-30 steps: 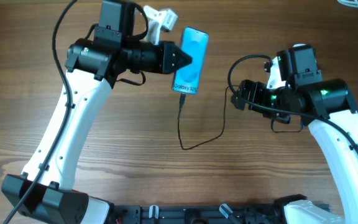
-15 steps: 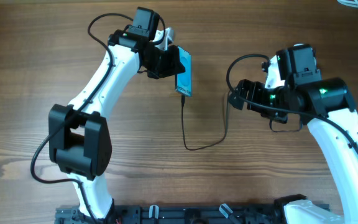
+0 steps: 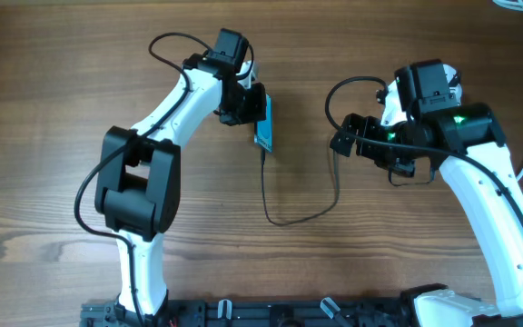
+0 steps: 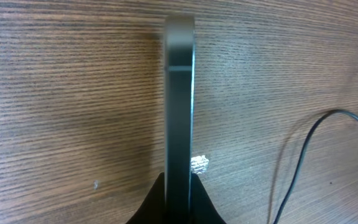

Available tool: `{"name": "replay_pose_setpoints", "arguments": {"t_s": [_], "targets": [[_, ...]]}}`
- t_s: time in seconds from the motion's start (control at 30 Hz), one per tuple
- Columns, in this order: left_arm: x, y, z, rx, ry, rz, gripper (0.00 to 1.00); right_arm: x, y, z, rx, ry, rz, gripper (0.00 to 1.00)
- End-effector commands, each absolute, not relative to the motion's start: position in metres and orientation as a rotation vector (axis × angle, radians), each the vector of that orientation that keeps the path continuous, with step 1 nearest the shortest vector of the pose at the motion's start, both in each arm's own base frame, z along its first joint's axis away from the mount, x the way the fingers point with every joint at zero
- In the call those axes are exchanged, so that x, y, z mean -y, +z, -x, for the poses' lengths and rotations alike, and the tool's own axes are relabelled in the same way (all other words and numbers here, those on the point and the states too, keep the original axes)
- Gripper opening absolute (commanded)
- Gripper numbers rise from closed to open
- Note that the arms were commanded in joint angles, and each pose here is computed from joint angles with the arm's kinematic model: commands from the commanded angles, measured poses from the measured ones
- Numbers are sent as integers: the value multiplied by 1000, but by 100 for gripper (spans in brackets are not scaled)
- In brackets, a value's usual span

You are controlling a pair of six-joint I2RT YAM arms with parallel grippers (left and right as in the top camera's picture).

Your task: Plug charger to phone and switch on socket

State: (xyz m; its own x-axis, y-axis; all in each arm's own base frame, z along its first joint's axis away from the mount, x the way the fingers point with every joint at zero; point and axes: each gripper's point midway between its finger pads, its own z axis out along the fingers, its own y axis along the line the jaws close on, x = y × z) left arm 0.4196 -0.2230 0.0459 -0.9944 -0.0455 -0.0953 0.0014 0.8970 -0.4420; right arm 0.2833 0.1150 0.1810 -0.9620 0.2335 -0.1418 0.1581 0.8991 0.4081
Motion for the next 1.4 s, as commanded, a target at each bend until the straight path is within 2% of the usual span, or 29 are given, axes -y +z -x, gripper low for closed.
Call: {"name": "replay_pose_setpoints", "arguments": {"t_s": [0.0,0.37,0.43,0.47,0.63,0.67,0.7,0.77,1.03,1.1,1.17,1.2,1.23,1.27,1.3,1.37], "targets": [[227,46,-422,-2942,-698,8,4,-118,181,-285,-2877,620,-270,99],[227,28,-419,-2982,-695,10,5,-118,181,-285,-2876,619,-266,99],[227,26,-418,-2986,-692,8,9,-118,181,-285,-2876,619,-266,100],[227,26,-418,-2985,-692,8,23,-118,181,-285,-2876,619,-266,99],[221,23,-418,-2995,-633,18,24,-118,181,-285,-2878,618,-266,99],[219,22,-417,-3001,-619,22,25,-118,181,-284,-2879,618,-266,100],[217,21,-417,-3007,-599,26,30,-118,181,-284,-2880,617,-266,99],[211,19,-415,-3022,-548,35,32,-118,181,-284,-2883,616,-267,100],[197,16,-408,-3060,-461,61,36,-109,176,-280,-2906,536,-251,100],[188,31,-410,-3047,-462,90,45,-100,174,-282,-2900,459,-265,100],[175,62,-417,-2988,-480,126,47,-95,173,-283,-2900,436,-284,100],[163,93,-423,-2928,-495,154,47,-89,174,-286,-2892,434,-312,100],[153,121,-427,-2867,-509,176,49,-79,176,-290,-2881,428,-363,100],[142,148,-429,-2803,-517,194,61,-69,179,-292,-2888,418,-403,99],[124,184,-428,-2711,-491,220,100,-56,184,-297,-2893,397,-400,99],[88,238,-420,-2564,-357,279,100,-21,189,-318,-2857,243,-475,100]]}}
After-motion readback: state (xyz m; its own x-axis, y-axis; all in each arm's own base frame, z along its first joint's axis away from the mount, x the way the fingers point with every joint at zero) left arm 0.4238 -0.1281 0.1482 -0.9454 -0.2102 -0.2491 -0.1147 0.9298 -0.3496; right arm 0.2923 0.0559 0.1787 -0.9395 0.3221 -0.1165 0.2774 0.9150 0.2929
